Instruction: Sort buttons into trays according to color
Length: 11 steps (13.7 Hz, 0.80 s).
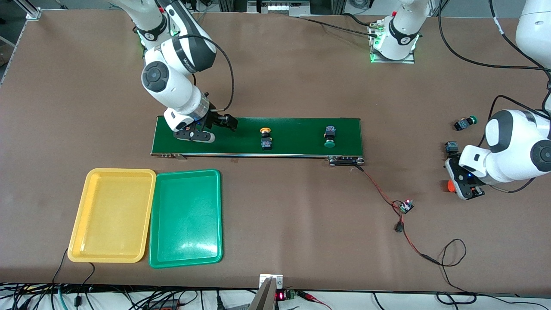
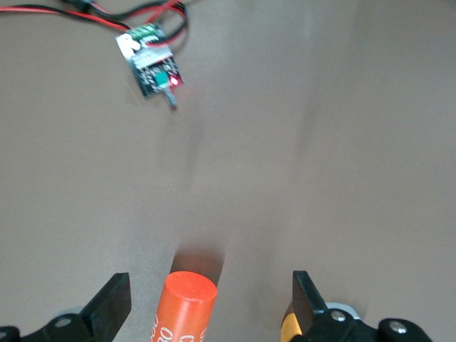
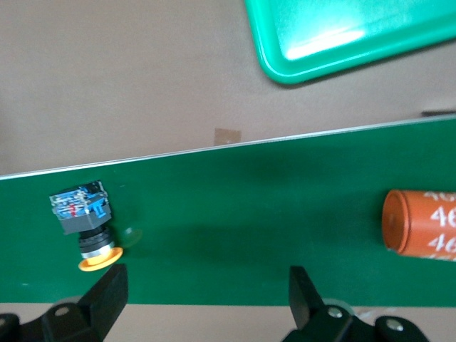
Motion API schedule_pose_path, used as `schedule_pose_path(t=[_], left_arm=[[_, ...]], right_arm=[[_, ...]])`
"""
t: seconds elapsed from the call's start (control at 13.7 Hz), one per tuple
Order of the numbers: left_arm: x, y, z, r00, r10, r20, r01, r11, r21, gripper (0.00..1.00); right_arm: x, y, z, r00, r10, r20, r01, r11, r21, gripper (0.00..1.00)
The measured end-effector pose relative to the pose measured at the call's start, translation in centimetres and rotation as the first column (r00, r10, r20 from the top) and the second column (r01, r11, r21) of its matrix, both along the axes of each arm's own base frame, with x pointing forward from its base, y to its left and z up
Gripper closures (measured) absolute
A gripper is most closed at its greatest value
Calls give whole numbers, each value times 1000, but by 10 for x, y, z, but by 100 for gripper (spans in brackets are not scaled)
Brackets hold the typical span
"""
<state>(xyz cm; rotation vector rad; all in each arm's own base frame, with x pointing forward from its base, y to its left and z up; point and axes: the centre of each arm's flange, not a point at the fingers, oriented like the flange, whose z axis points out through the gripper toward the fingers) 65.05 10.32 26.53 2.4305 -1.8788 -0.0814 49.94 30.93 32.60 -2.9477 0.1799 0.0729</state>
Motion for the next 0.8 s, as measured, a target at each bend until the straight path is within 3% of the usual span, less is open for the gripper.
schedule_pose_path(t=[0.15,0.29,0.58,0.8], left_arm=[[-1,28,-13,999,-38,14,38,999,-19,0],[-5,58,-26,998,-57,22,58,998,-37,0],[1,71,-35,986,-134,101,139,989,-42,0],[3,70,-43,975,-183,124,190,981,-45,0]], right_arm=[[-4,10,-5,993,115,36,-112,991,-69,0],[-6,17,-11,981,191,46,-186,978,-97,0],[-2,19,-11,976,214,52,-208,973,-98,0],[0,21,-10,976,214,47,-208,973,-99,0]])
